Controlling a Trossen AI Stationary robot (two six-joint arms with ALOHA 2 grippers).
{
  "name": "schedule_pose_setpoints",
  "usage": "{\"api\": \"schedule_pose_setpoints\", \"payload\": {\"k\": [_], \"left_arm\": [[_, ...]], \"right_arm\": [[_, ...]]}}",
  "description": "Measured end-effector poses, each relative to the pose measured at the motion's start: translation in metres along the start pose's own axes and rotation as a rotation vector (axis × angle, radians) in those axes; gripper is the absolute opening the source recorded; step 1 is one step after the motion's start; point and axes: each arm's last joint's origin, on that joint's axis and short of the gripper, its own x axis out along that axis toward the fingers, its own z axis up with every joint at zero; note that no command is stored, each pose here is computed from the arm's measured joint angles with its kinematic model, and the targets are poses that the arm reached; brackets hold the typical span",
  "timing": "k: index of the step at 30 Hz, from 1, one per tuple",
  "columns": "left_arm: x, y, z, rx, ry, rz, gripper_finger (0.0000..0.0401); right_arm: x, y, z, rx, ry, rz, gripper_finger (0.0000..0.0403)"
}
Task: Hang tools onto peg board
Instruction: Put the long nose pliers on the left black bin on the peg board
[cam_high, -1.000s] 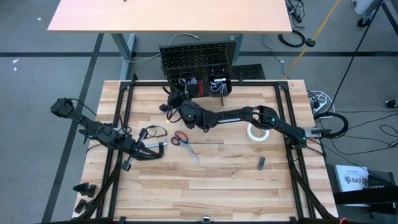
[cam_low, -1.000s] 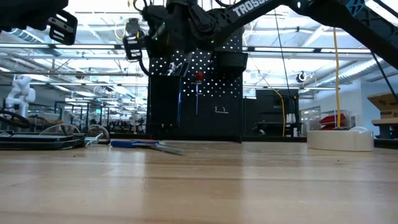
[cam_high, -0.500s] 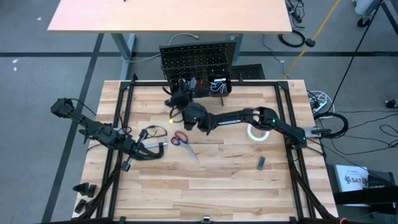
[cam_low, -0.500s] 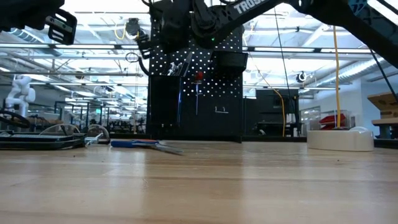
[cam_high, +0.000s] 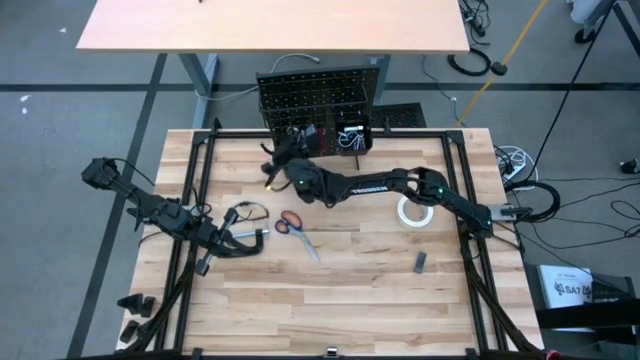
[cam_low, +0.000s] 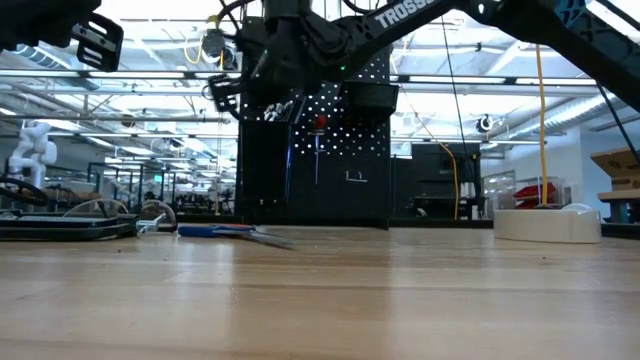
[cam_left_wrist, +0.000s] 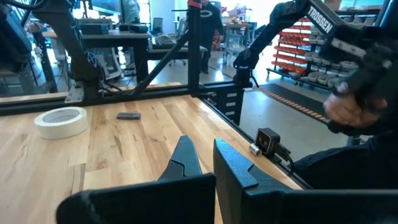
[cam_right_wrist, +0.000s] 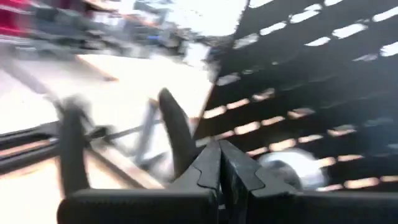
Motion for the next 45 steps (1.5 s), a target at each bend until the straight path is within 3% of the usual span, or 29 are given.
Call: {"api": "schedule_pose_setpoints", "payload": {"k": [2, 4, 11, 17, 19, 22, 24, 26, 35, 40, 45], "left_arm": [[0.000, 0.000, 0.000, 0.000, -0.001, 0.000, 0.0000], [0.000, 0.000, 0.001, -0.001, -0.008, 0.000, 0.0000], [0.000, 0.000, 0.001, -0.001, -0.009, 0.000, 0.0000], [0.000, 0.000, 0.001, -0.001, -0.009, 0.000, 0.0000], [0.000, 0.000, 0.001, -0.002, -0.008, 0.000, 0.0000], [0.000, 0.000, 0.001, -0.002, -0.009, -0.004, 0.0000], [0.000, 0.000, 0.001, -0.002, -0.007, -0.005, 0.0000], [0.000, 0.000, 0.001, -0.002, -0.007, -0.006, 0.0000], [0.000, 0.000, 0.001, -0.002, -0.012, -0.008, 0.0000], [0.000, 0.000, 0.001, 0.005, -0.015, -0.008, 0.0000], [0.000, 0.000, 0.001, 0.005, -0.015, -0.007, 0.0000]], "right_arm": [[-0.001, 0.005, -0.004, 0.024, 0.008, 0.103, 0.0000], [-0.001, 0.006, -0.007, 0.024, 0.018, 0.133, 0.0000], [-0.012, -0.002, 0.012, -0.060, 0.008, -0.034, 0.0000], [-0.040, -0.013, 0.051, -0.109, -0.007, -0.015, 0.0000], [-0.054, -0.018, 0.063, -0.107, 0.017, 0.058, 0.0000], [-0.071, -0.029, 0.076, 0.030, 0.085, 0.324, 0.0000], [-0.064, -0.036, 0.077, 0.168, 0.152, 0.552, 0.0000], [-0.050, -0.033, 0.071, 0.213, 0.147, 0.653, 0.0000], [-0.038, 0.015, 0.019, 0.101, 0.054, 0.639, 0.0000], [-0.038, 0.020, 0.012, 0.069, 0.051, 0.572, 0.0000], [-0.019, 0.008, 0.011, 0.103, 0.050, 0.480, 0.0000]]}}
